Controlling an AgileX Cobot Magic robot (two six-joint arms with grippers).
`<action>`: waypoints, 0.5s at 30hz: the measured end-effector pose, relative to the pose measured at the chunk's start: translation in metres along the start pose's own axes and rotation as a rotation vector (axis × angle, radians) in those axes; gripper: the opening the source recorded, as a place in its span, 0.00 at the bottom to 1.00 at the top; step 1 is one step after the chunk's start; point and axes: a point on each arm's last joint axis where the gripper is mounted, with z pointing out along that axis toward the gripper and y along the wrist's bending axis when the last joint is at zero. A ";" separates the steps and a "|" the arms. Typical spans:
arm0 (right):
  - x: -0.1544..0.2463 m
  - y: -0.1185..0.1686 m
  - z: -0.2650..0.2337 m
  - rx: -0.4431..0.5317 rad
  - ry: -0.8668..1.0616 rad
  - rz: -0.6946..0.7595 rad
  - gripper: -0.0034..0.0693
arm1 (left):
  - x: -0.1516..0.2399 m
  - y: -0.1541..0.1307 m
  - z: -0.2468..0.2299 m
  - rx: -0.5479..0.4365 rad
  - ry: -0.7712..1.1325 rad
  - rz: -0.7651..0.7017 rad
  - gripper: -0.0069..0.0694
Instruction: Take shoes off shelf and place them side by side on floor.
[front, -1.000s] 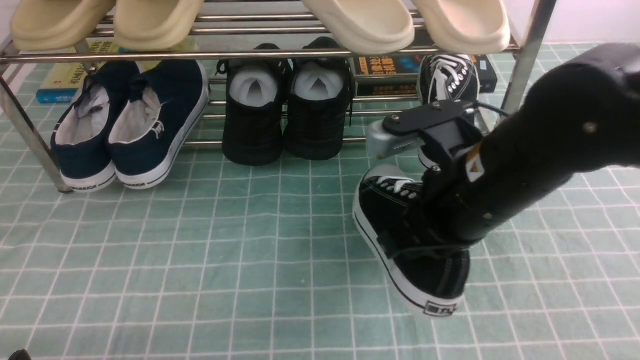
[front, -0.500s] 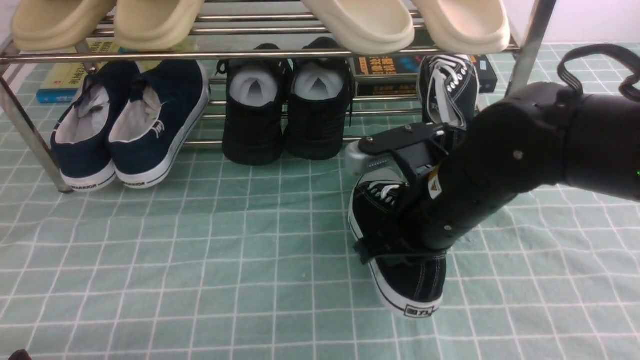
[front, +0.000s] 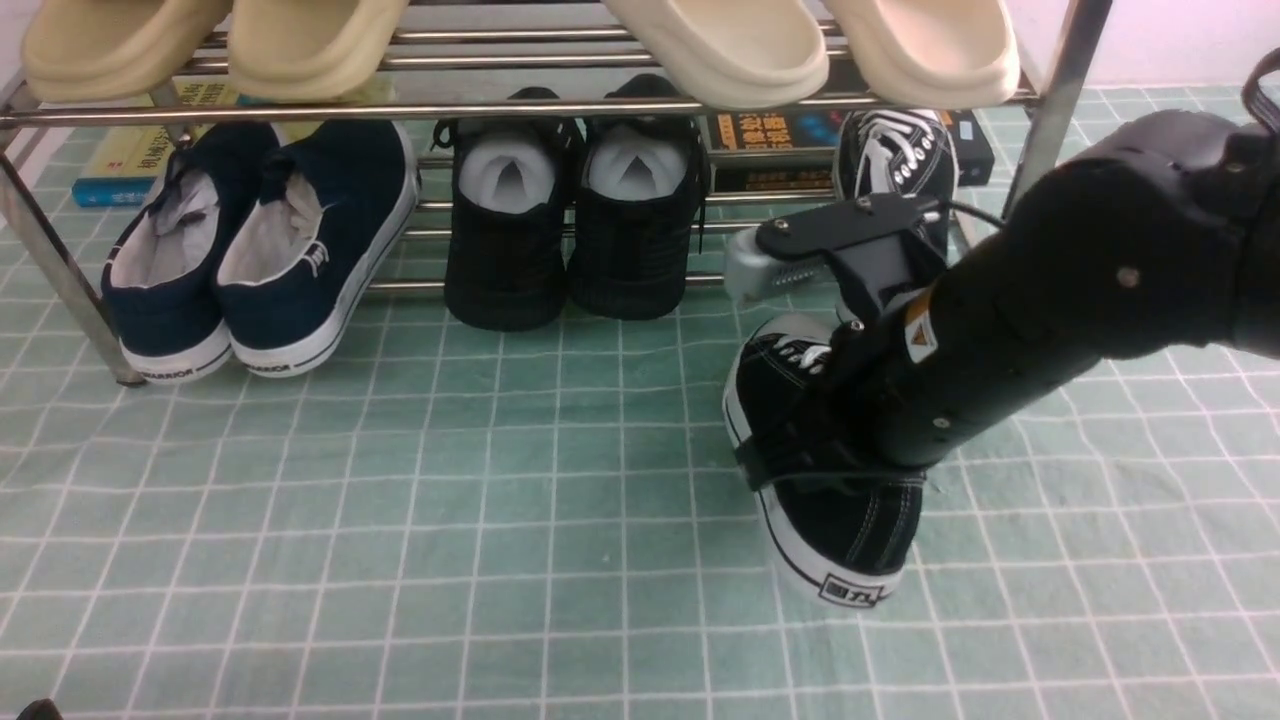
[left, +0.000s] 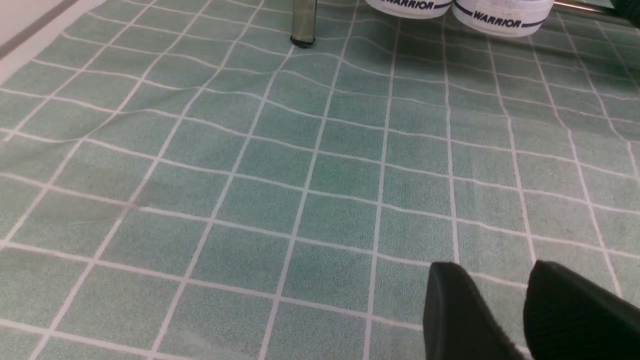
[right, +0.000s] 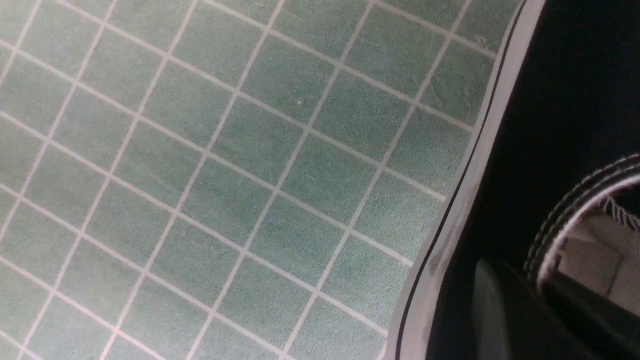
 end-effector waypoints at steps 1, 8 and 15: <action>0.000 0.000 0.001 0.001 -0.001 -0.001 0.08 | 0.000 0.000 0.000 0.000 0.000 0.000 0.41; -0.003 -0.003 0.034 0.015 0.013 0.001 0.09 | 0.000 0.000 0.000 0.000 0.000 0.000 0.41; -0.003 0.001 0.044 -0.034 0.025 0.070 0.24 | 0.000 0.000 0.000 0.000 0.000 0.000 0.41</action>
